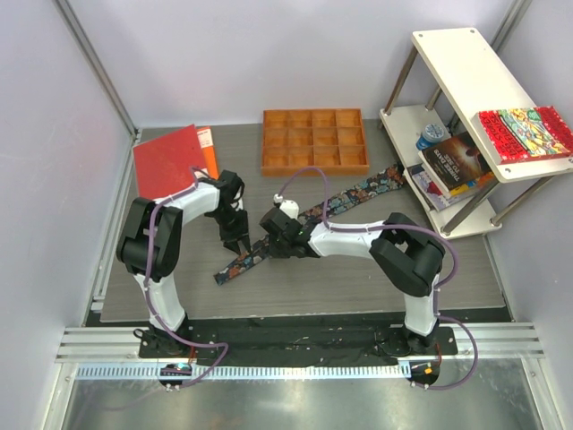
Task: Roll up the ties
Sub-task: Flatten out the tie at the center of the board, then roll the tie at the center of the board.
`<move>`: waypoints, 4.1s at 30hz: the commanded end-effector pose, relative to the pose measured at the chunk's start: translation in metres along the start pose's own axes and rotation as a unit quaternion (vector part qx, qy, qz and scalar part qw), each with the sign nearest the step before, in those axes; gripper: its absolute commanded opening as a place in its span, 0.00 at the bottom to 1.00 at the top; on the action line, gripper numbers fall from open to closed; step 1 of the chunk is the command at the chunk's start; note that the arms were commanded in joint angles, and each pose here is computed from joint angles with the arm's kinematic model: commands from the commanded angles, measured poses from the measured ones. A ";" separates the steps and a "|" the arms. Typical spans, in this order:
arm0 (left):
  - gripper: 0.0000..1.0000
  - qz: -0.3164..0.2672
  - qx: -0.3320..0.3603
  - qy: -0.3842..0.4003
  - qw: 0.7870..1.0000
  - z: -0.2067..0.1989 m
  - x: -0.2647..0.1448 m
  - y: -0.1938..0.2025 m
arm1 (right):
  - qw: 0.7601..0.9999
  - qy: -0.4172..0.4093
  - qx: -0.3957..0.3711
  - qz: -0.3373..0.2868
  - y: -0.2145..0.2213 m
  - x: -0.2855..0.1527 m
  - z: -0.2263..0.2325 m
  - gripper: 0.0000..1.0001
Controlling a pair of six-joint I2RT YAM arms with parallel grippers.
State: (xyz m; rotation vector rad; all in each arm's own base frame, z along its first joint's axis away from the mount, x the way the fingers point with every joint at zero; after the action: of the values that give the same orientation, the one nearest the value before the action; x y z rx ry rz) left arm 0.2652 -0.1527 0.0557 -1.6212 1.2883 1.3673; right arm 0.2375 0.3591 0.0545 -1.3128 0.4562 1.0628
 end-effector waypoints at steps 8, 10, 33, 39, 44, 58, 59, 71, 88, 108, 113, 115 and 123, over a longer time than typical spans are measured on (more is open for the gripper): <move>0.33 0.024 0.016 0.021 0.999 -0.005 0.004 0.008 | 0.997 -0.020 -0.024 -0.064 -0.047 -0.006 0.026 0.13; 0.33 0.032 0.016 0.027 0.999 -0.007 0.003 0.011 | 0.998 -0.026 -0.029 -0.057 -0.046 -0.004 0.028 0.13; 0.19 -0.051 0.042 -0.097 0.993 -0.007 0.013 -0.031 | 1.000 0.002 -0.006 -0.001 0.022 -0.014 0.009 0.07; 0.17 -0.037 0.053 -0.099 0.993 -0.009 0.022 -0.012 | 1.000 0.010 -0.019 -0.005 0.016 -0.001 0.013 0.06; 0.17 -0.017 0.047 -0.097 0.994 -0.004 0.028 0.006 | 0.999 0.015 -0.034 -0.027 -0.008 0.009 0.020 0.06; 0.29 -0.012 0.055 -0.084 0.995 -0.015 0.012 -0.002 | 0.998 -0.016 -0.044 -0.043 -0.036 -0.009 0.031 0.05; 0.34 -0.017 0.053 -0.084 0.995 -0.014 0.008 -0.004 | 0.998 -0.018 -0.043 -0.042 -0.035 -0.011 0.030 0.05; 0.68 -0.143 -0.033 -0.073 0.987 0.029 -0.076 0.000 | 0.996 -0.071 -0.020 -0.052 -0.038 -0.065 0.031 0.06; 0.45 -0.253 -0.194 0.058 0.946 0.078 -0.073 0.087 | 0.995 -0.084 0.018 -0.045 -0.027 -0.079 0.025 0.06; 0.49 -0.241 -0.181 0.046 0.952 0.074 -0.034 0.097 | 0.997 -0.058 0.021 -0.045 -0.015 -0.077 0.008 0.06; 0.47 -0.237 -0.180 0.041 0.954 0.076 -0.022 0.096 | 0.997 -0.057 0.021 -0.047 -0.015 -0.078 0.006 0.06; 0.47 -0.234 -0.179 0.038 0.955 0.075 -0.016 0.094 | 0.997 -0.055 0.020 -0.046 -0.013 -0.077 0.005 0.06; 0.34 -0.237 -0.187 0.012 0.953 0.087 0.003 0.095 | 0.998 -0.052 0.019 -0.042 -0.008 -0.077 0.001 0.05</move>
State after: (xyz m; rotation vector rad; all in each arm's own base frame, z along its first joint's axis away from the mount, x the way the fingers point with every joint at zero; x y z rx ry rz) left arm 0.1450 -0.1080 0.0548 -2.0384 0.6694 1.3306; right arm 0.2024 0.3319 0.1034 -1.2488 0.3902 1.0886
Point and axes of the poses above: each gripper's point midway between its finger pads, its own x axis out along the fingers, its own z axis along the line the jaws close on, y = z × x, the point moved 4 cm from there along -x, back along the fingers, and after that the axes turned 11 degrees about -x, right-handed, at the moved point
